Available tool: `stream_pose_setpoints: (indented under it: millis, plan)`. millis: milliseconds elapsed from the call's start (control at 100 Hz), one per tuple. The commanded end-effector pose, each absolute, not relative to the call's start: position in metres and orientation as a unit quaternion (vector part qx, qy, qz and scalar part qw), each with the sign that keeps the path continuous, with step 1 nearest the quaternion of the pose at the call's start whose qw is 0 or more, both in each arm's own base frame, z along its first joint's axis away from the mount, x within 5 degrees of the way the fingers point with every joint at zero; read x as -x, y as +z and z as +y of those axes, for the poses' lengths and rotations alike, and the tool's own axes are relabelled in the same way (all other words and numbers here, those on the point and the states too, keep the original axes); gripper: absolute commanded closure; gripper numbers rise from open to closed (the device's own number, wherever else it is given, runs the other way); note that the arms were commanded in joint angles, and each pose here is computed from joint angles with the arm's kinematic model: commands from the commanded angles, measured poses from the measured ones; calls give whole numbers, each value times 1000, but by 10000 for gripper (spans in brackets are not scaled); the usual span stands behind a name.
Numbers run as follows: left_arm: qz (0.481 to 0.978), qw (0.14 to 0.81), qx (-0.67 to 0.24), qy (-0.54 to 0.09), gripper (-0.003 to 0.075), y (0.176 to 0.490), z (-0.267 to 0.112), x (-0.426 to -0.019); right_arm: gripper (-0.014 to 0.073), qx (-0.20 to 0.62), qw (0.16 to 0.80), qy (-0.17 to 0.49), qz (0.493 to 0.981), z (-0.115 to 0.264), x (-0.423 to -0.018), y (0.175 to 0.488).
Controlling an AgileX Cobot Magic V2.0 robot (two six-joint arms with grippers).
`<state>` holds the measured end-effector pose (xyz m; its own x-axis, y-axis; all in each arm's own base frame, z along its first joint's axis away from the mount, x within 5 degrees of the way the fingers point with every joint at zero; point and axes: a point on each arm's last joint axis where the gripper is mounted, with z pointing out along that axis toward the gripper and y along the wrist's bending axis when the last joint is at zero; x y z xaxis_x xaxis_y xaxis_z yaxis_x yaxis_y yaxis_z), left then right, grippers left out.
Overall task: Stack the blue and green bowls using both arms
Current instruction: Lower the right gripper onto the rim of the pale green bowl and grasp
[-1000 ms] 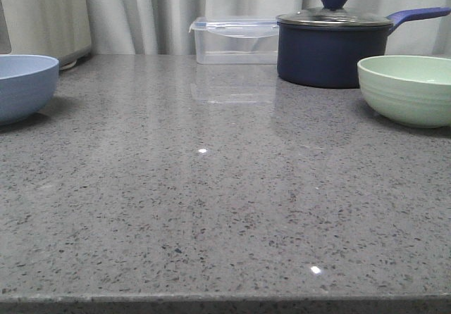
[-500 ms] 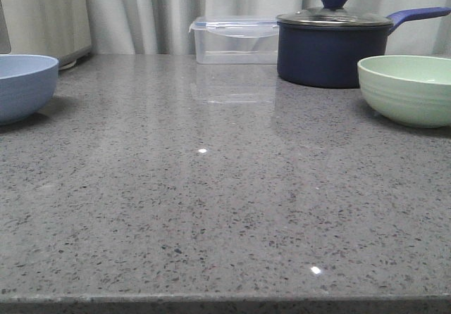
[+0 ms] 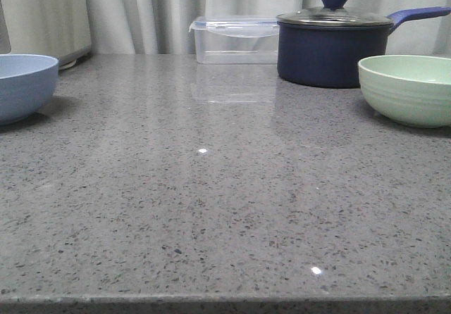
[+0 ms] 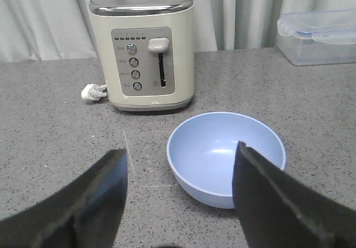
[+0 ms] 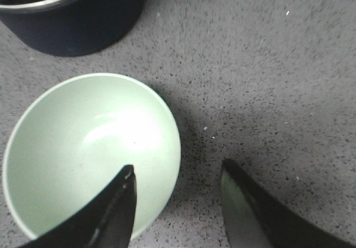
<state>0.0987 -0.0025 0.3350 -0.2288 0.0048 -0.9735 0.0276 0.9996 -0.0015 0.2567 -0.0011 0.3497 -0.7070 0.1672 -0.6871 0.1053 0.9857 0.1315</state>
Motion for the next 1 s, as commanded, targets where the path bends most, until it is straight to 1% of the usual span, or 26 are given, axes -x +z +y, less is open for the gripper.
stream_pose_setpoints:
  millis: [0, 130, 290, 460, 650, 720, 990]
  plan:
    - [754, 656, -5, -10, 300, 352, -2, -100, 226, -74, 384, 42, 920, -2, -274, 362]
    - [754, 656, -5, -10, 300, 352, -2, -100, 226, -75, 342, 41, 936, -2, -299, 347]
    - [754, 656, -5, -10, 300, 352, -2, -100, 226, -78, 315, 41, 945, -2, -317, 329]
    - [754, 656, -5, -10, 300, 352, -2, -100, 226, -83, 291, 49, 952, -1, -325, 315]
    - [754, 656, -5, -10, 300, 352, -2, -100, 235, -83, 288, 49, 953, -1, -325, 314]
    - [754, 656, -5, -10, 300, 352, -2, -100, 291, -83, 286, 49, 953, -1, -325, 314]
    - [754, 656, -5, -10, 300, 352, -2, -100, 627, -83, 285, 49, 954, -1, -324, 314]
